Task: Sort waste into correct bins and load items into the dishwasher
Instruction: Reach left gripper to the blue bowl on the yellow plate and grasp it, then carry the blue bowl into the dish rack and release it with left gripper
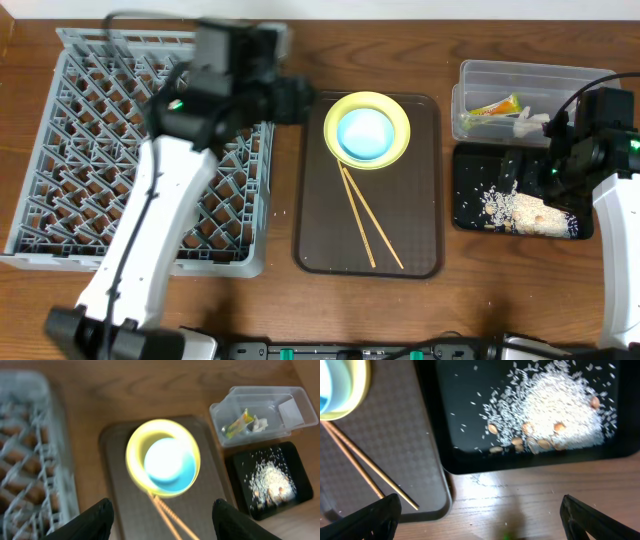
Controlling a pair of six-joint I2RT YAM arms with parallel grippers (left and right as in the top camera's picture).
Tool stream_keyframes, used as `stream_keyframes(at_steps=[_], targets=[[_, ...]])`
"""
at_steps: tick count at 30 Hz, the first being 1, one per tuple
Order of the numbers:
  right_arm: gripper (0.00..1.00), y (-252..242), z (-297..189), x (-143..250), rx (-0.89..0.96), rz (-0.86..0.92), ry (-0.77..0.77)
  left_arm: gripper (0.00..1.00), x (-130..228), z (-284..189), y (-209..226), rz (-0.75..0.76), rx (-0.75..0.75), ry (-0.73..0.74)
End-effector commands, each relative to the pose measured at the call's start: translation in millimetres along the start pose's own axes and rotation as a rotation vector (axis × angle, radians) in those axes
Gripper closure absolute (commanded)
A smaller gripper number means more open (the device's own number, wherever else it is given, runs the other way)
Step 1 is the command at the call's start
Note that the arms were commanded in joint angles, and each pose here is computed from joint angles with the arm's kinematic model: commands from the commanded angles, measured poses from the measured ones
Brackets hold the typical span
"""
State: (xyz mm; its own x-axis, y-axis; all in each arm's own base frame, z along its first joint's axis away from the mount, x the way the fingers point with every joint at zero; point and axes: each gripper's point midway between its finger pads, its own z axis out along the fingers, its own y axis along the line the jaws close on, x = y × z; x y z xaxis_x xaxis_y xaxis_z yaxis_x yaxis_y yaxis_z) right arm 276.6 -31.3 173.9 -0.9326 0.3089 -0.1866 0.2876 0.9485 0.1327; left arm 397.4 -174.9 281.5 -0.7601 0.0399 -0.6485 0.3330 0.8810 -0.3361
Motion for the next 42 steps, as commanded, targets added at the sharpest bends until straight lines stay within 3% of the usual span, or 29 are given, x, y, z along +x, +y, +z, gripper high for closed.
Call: stream_keyframes(at_steps=[1, 6, 13, 18, 25, 28, 33, 38, 42], targets=[[0.01, -13.1, -8.7, -5.9, 0.051, 0.058, -0.035, 0.34, -9.4, 37.1, -11.4, 0.059, -0.079, 0.007], [0.01, -14.4, -8.9, -5.8, 0.053, 0.063, -0.034, 0.32, 4.7, 99.5, -39.7, 0.14, -0.06, 0.04], [0.01, -14.3, -8.9, -5.7, 0.052, 0.063, -0.034, 0.31, 62.1, 182.2, -65.3, 0.288, -0.034, 0.177], [0.01, -14.4, -8.9, -5.5, 0.052, 0.063, -0.033, 0.32, 101.4, 219.5, -72.5, 0.389, -0.018, 0.264], [0.01, -14.3, -8.8, -4.8, 0.053, 0.063, -0.03, 0.33, 139.9, 252.5, -60.3, 0.395, -0.035, 0.356], [0.01, -14.3, -8.8, -4.8, 0.053, 0.063, -0.03, 0.45, 142.0, 256.8, -42.6, 0.409, -0.125, 0.361], [0.01, -14.4, -8.8, -4.8, 0.053, 0.063, -0.03, 0.57, 134.7, 252.9, -17.0, 0.438, -0.277, 0.343], [0.01, -14.3, -8.8, -4.8, 0.052, 0.063, -0.03, 0.63, 144.2, 252.9, -9.7, 0.441, -0.297, 0.365], [0.01, -14.4, -8.8, -3.9, 0.053, 0.063, -0.027, 0.81, 146.0, 252.4, -9.1, 0.441, -0.299, 0.372]])
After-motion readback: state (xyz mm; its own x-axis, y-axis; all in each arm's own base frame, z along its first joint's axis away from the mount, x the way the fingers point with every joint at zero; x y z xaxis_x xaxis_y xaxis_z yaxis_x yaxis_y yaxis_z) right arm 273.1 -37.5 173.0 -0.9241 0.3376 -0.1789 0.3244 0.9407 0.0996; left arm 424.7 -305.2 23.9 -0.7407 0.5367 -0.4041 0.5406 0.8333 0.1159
